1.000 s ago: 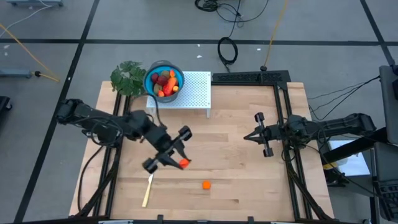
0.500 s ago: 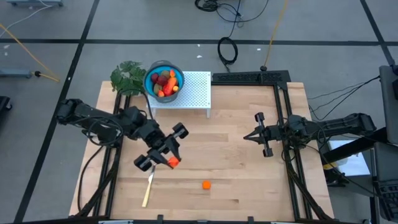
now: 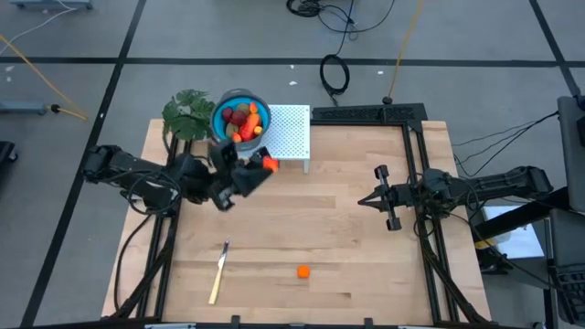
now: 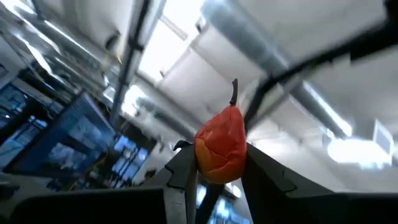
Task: Pick & Place Fruit
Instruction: Put the peach into the blue strainer bowl on the shelf
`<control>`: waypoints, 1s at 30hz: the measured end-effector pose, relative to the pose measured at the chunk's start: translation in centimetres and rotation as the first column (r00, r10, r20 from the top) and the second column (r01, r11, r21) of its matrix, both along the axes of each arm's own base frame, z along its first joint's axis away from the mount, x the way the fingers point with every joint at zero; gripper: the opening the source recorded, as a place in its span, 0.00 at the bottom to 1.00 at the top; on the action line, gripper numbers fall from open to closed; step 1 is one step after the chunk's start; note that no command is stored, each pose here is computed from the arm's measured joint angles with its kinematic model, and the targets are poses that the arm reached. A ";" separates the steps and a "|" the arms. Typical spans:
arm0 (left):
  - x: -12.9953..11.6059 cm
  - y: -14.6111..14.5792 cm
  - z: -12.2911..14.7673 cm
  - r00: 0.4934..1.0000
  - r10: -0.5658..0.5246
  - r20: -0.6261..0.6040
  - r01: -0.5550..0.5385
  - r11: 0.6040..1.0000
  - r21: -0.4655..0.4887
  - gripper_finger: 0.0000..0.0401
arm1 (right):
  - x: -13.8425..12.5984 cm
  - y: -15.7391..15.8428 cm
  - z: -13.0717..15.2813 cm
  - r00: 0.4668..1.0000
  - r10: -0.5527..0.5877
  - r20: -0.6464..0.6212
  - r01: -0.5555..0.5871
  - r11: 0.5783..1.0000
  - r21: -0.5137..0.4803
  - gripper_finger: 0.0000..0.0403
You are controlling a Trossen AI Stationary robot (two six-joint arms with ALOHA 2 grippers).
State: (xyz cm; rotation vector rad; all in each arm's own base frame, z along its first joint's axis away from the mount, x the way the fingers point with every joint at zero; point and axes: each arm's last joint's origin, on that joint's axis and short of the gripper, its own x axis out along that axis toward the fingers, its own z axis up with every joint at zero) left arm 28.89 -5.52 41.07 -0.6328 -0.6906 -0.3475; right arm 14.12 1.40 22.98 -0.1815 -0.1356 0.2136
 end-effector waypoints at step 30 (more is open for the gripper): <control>2.7 7.8 -8.8 0.446 0.514 -0.733 -0.248 0.858 0.450 0.24 | 0.0 0.0 0.0 1.000 0.004 -0.010 -0.004 0.999 0.035 0.00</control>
